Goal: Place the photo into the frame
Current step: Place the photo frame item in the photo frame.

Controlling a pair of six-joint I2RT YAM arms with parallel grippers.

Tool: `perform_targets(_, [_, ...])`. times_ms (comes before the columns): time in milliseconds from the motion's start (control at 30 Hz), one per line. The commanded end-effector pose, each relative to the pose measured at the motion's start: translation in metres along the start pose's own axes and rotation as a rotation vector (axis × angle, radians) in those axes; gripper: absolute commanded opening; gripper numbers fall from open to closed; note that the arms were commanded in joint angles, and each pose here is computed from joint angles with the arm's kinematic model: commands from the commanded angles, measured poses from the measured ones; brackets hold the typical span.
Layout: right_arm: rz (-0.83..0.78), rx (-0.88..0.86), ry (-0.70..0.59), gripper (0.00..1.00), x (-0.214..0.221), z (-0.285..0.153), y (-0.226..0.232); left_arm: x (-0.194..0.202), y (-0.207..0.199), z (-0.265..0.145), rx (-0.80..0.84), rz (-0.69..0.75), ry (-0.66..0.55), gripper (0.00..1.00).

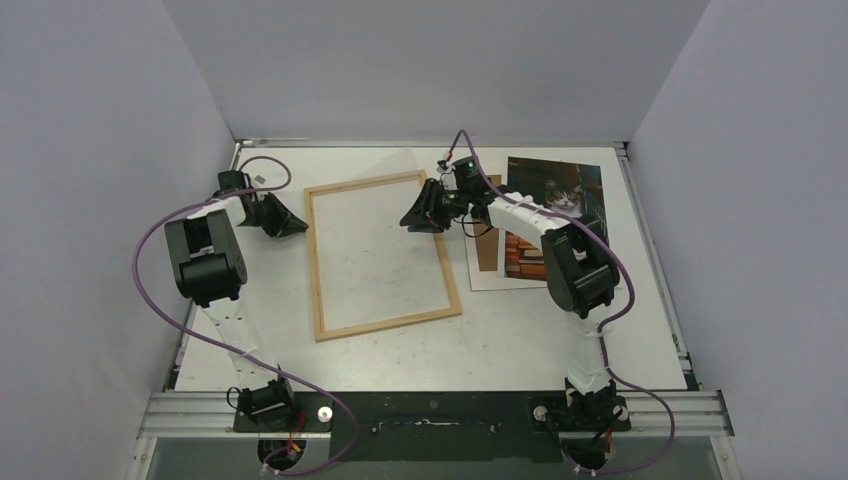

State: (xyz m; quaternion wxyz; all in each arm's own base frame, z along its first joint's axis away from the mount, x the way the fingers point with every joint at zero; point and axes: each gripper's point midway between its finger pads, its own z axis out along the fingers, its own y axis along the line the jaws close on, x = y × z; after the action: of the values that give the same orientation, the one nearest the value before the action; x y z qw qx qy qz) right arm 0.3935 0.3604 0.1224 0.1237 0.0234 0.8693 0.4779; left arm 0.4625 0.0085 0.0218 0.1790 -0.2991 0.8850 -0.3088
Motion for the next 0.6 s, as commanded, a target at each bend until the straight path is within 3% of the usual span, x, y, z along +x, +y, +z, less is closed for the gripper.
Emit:
perform_targets(0, [-0.059, -0.057, -0.010, 0.34, -0.006, 0.004, -0.004, 0.010, 0.020, 0.017, -0.072, 0.015, 0.029, 0.06])
perform_targets(133, [-0.054, -0.086, 0.007, 0.29, -0.003, 0.010, -0.008, 0.011, 0.020, 0.019, -0.070, 0.014, 0.035, 0.06])
perform_targets(300, [-0.051, -0.106, 0.021, 0.08, -0.001, 0.016, -0.016, 0.014, 0.019, 0.021, -0.060, 0.004, 0.048, 0.07])
perform_targets(567, [0.057, -0.250, -0.028, 0.00, -0.013, 0.016, 0.000, 0.014, 0.011, 0.020, -0.013, 0.022, 0.034, 0.08])
